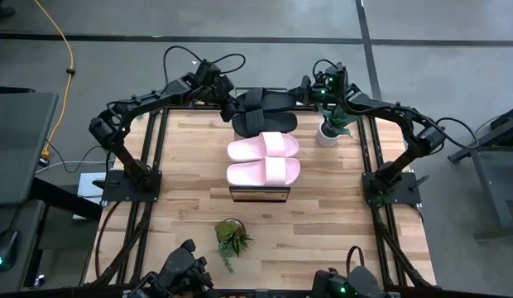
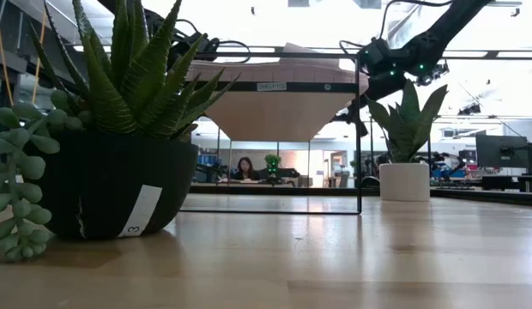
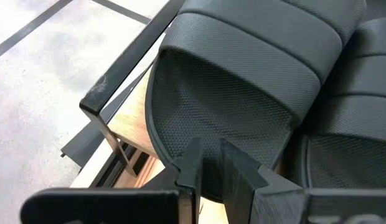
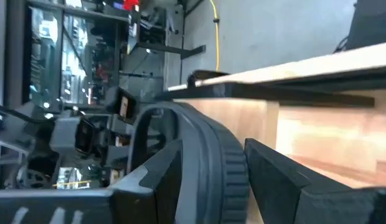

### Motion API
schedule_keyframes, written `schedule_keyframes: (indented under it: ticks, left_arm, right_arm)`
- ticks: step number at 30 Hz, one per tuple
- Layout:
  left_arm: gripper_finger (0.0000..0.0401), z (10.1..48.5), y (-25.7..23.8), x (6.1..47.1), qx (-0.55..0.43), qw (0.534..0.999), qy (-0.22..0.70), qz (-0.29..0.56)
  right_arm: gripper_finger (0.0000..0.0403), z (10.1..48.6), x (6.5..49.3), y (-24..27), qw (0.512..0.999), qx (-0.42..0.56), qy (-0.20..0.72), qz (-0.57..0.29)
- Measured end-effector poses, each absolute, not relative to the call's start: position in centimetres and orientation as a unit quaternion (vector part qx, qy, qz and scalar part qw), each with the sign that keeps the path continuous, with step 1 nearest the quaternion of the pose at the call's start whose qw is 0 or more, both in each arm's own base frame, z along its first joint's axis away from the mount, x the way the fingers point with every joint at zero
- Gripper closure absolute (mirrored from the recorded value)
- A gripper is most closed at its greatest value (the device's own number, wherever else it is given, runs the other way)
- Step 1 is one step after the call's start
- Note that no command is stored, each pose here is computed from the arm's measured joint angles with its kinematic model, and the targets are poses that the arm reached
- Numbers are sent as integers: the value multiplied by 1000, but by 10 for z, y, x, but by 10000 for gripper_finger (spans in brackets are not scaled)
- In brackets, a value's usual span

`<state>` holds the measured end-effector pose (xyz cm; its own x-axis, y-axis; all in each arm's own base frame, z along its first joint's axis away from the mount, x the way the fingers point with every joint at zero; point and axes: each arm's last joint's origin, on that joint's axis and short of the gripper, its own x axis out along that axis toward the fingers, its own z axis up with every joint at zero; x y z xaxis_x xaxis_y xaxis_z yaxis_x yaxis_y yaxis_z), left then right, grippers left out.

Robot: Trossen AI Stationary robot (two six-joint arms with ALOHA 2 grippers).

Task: Pick and place slides into the shelf
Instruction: Put the black slide on the shelf, then return to Home Position

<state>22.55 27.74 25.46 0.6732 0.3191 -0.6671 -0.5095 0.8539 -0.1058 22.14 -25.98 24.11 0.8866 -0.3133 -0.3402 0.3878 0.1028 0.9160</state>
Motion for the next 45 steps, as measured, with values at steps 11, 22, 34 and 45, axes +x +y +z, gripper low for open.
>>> schedule_keyframes:
  ticks: [11, 22, 34, 45]
  left_arm:
    - [361, 254, 277, 225, -143, 903, 333, 229]
    - [361, 263, 280, 227, -140, 906, 323, 233]
    - [361, 270, 280, 227, -137, 909, 316, 236]
    - [361, 312, 262, 215, -129, 930, 250, 235]
  right_arm:
    - [240, 251, 218, -270, 766, 576, -44, -282]
    - [240, 273, 221, -271, 827, 509, -103, -215]
    - [240, 295, 222, -265, 883, 438, -134, -98]
    - [244, 321, 218, -253, 911, 370, -181, 24]
